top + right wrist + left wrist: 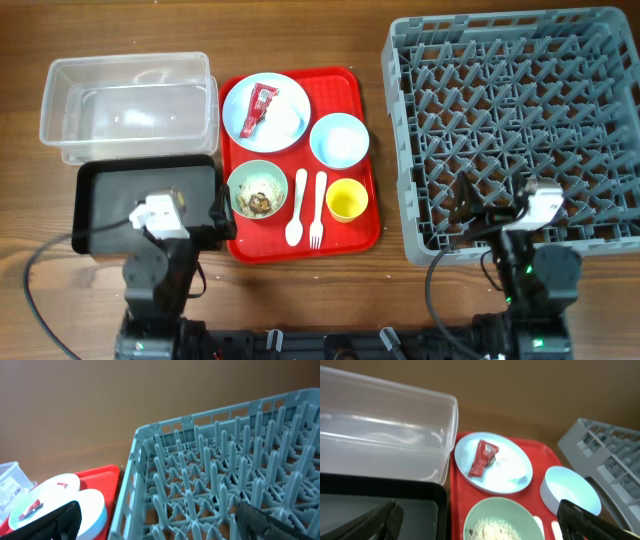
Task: Sort waste into correct bins and load items into the dishwasher rack
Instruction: 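Move the left gripper to the white plate and grasp the napkin and ketchup packet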
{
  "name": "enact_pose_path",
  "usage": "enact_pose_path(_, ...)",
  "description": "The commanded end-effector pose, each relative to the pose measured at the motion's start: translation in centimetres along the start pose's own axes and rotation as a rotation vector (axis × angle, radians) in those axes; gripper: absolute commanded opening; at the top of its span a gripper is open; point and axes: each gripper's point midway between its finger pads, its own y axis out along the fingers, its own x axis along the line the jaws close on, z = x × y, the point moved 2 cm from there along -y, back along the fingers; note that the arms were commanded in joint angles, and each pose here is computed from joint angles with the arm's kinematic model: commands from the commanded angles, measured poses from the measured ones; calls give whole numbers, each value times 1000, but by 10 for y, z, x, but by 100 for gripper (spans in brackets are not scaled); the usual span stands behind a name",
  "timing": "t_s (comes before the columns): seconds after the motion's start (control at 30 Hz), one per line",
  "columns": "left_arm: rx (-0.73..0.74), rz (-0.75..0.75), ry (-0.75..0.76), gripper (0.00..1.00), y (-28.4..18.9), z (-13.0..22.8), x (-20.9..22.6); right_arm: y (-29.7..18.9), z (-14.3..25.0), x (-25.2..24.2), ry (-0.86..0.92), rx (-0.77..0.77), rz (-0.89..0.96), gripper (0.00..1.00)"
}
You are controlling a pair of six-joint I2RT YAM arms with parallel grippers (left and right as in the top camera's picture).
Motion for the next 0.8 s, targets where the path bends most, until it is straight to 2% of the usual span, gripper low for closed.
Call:
enact_pose_path(0.0, 131, -38, -25, 100, 17, -33, -8, 6, -33, 5, -37, 57, 26, 100)
enact_pose_path(0.2, 591, -154, -55, 100, 54, -52, -13, 24, -26, -1, -26, 402, 102, 100)
enact_pose_path(0.27, 660, -162, -64, 100, 56, -51, -15, 24, -24, -1, -20, 459, 113, 100)
enact_pose_path(0.33, 665, -152, -68, 100, 58, -50, -17, 24, -24, -1, -19, 475, 116, 100)
enact_pose_path(0.43, 556, -54, -75, 100, 77, -71, -33, 24, -24, -1, -18, 472, 115, 100)
enact_pose_path(0.5, 487, 4, -50, 100, 102, -79, -50, 24, -23, -1, -18, 474, 116, 100)
enact_pose_path(0.6, 468, 33, -40, 100, 132, -78, -64, 25, -22, -2, -17, 480, 117, 100)
enact_pose_path(0.67, 467, 65, -23, 99, 160, -68, -76, 25, -22, -2, -17, 482, 117, 100)
enact_pose_path(0.77, 477, 79, 12, 99, 205, -33, -90, 26, -20, -2, -16, 489, 119, 100)
